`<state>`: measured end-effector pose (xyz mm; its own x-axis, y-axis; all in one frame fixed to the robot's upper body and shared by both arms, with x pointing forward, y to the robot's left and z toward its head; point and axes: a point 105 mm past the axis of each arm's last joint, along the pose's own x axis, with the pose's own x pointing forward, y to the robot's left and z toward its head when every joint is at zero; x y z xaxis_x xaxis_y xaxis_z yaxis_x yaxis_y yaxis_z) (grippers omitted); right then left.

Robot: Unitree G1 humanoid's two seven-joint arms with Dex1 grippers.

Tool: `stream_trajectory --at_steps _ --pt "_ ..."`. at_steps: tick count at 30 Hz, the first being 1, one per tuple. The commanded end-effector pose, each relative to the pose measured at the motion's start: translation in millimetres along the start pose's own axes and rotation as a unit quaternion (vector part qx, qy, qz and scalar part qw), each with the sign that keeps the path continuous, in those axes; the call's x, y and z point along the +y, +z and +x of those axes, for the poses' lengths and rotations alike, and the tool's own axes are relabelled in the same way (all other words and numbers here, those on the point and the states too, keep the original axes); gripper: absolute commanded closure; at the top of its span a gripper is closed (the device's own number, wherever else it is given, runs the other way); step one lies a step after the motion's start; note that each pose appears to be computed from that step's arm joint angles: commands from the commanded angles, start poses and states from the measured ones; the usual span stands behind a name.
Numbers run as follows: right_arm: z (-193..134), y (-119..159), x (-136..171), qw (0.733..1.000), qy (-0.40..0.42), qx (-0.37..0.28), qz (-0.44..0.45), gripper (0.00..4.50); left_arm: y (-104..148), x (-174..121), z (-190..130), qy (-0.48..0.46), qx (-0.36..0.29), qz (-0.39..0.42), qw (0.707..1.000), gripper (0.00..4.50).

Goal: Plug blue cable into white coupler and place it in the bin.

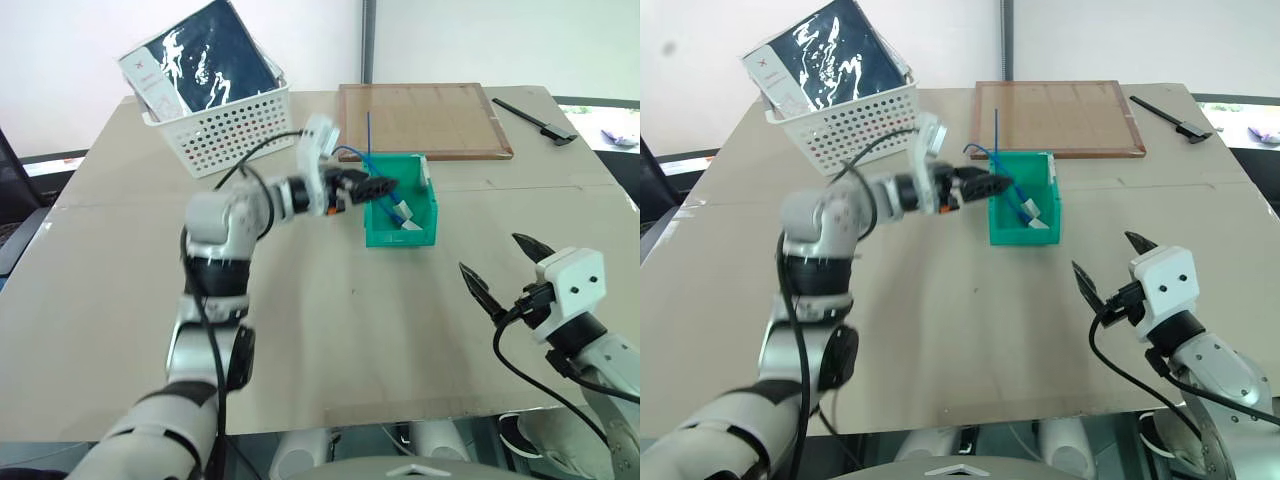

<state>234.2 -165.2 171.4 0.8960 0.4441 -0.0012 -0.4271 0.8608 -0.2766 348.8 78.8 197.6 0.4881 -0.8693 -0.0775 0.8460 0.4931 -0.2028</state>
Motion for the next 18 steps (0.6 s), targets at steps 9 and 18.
stream_trajectory --at_steps 9,18 --pt "-32.4 -33.5 -34.6 0.994 0.087 0.069 -0.023 0.0 -77.8 -9.6 -116.9 0.089 0.017 0.101 0.991 0.08" --pt "-48.6 -50.0 -35.7 0.992 0.086 0.095 -0.014 0.0 -108.6 -15.6 -156.1 0.145 0.047 0.069 0.986 0.08"
